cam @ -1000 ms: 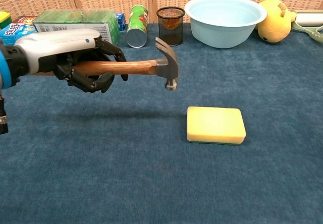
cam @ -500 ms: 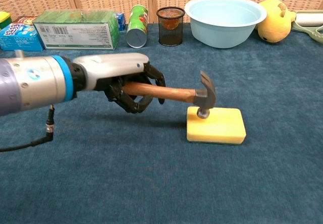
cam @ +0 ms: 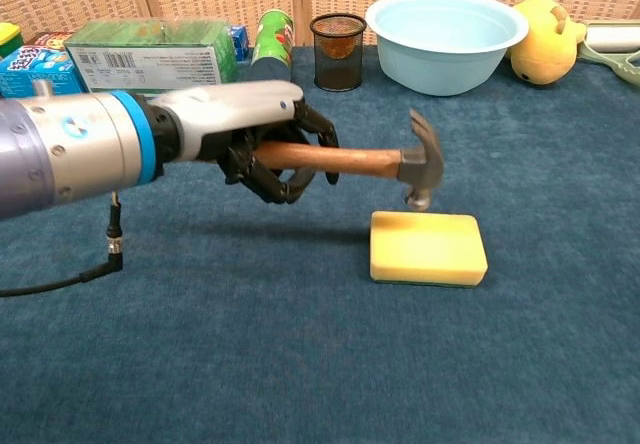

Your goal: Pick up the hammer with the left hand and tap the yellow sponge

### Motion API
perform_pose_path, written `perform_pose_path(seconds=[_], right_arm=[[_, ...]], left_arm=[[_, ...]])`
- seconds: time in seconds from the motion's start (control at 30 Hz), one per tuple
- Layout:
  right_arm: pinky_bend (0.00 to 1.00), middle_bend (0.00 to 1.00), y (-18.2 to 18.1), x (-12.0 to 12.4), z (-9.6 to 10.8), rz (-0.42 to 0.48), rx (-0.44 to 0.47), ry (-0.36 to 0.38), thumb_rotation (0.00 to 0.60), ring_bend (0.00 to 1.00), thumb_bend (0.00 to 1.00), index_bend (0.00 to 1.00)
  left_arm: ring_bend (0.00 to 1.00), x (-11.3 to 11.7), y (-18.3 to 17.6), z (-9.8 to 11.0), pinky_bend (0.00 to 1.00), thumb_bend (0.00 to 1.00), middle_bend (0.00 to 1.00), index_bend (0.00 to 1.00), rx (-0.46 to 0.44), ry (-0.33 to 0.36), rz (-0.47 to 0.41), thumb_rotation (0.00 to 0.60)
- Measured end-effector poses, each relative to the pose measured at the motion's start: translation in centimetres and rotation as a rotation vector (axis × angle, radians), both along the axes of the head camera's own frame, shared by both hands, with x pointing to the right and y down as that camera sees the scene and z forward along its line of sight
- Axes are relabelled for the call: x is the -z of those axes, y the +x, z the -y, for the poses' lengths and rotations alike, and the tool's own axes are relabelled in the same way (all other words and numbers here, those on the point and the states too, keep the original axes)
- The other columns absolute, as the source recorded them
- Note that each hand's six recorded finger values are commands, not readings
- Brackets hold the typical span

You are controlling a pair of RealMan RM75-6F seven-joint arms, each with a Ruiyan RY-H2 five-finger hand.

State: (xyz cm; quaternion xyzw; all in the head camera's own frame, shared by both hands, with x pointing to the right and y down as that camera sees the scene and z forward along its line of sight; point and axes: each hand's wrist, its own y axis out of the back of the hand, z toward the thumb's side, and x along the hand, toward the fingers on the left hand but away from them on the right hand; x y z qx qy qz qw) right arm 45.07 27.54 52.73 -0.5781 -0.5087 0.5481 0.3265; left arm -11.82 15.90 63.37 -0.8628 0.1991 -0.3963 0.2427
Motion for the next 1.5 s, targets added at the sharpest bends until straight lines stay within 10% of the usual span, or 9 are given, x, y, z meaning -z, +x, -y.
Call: perform_pose_path(seconds=[0.63, 1.07, 1.5], right_arm=[[0.27, 0.41, 0.2, -0.3, -0.4, -0.004, -0.011, -0.011, 0.6, 0.33, 0.22, 0.46], [0.27, 0.41, 0.0, 0.3, 0.0, -0.005, -0.003, 0.005, 0.6, 0.33, 0.22, 0.46], [0.27, 0.41, -1.4, -0.5, 0.7, 0.001, 0.026, -0.016, 0.6, 0.33, 0.22, 0.46]], left_arm=[[0.73, -3.2, -0.1, -1.3, 0.77, 0.82, 0.62, 0.46, -0.031, -0.099, 0.064, 0.6], [0.73, -0.5, -2.9, 1.2, 0.77, 0.79, 0.62, 0.46, 0.073, -0.032, 0.016, 0.6], [0.56, -3.8, -9.9, 3.0, 0.52, 0.59, 0.62, 0.46, 0.176, -0.031, 0.053, 0.6]])
